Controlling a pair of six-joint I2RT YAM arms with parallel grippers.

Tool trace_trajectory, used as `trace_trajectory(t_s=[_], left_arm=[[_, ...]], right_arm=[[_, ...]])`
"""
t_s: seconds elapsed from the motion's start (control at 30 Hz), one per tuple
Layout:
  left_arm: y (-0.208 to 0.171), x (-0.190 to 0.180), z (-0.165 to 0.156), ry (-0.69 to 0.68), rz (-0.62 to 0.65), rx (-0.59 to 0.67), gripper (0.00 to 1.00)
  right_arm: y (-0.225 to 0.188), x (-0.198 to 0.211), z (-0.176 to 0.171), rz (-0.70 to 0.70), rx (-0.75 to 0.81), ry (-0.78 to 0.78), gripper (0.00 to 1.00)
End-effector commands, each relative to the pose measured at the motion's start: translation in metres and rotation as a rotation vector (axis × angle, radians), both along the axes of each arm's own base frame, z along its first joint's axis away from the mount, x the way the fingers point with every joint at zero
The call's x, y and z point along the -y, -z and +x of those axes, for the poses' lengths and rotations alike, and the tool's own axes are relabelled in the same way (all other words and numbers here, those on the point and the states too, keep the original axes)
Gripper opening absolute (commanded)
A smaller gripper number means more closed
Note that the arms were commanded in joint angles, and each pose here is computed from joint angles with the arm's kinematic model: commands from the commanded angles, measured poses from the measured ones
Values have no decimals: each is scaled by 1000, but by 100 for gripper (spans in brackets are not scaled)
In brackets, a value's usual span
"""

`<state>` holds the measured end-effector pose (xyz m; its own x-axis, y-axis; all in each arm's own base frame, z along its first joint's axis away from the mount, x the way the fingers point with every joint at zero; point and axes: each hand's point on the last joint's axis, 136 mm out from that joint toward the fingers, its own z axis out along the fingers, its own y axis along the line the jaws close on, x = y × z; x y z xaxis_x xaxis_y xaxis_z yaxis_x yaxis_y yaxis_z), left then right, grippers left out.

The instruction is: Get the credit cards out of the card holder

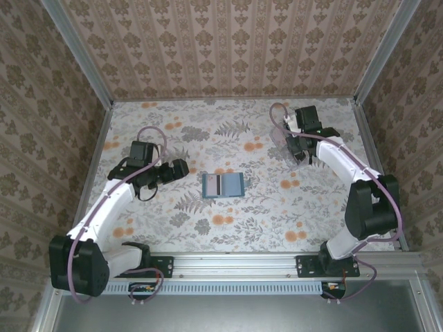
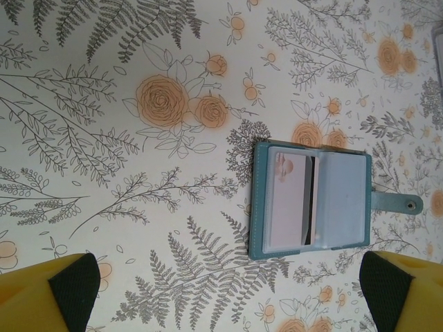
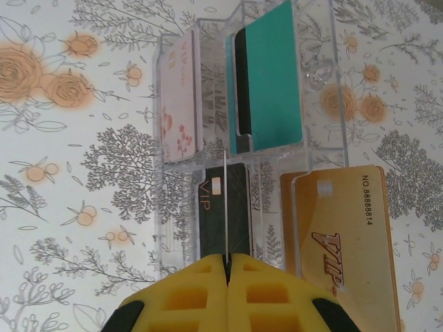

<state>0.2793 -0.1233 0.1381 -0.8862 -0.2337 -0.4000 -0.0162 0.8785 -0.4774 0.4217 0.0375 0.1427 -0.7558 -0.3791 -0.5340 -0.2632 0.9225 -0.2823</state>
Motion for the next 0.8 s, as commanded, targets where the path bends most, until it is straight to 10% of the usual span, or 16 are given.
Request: trace_trajectory(t_s=[0.0, 0.77], left_arm=[[4, 1, -1, 20, -4, -5, 100], [5, 7, 0, 37, -29, -26, 100]], right_arm=[[12, 4, 8, 9, -27, -6, 0], [43, 11, 11, 103, -124, 30, 11]])
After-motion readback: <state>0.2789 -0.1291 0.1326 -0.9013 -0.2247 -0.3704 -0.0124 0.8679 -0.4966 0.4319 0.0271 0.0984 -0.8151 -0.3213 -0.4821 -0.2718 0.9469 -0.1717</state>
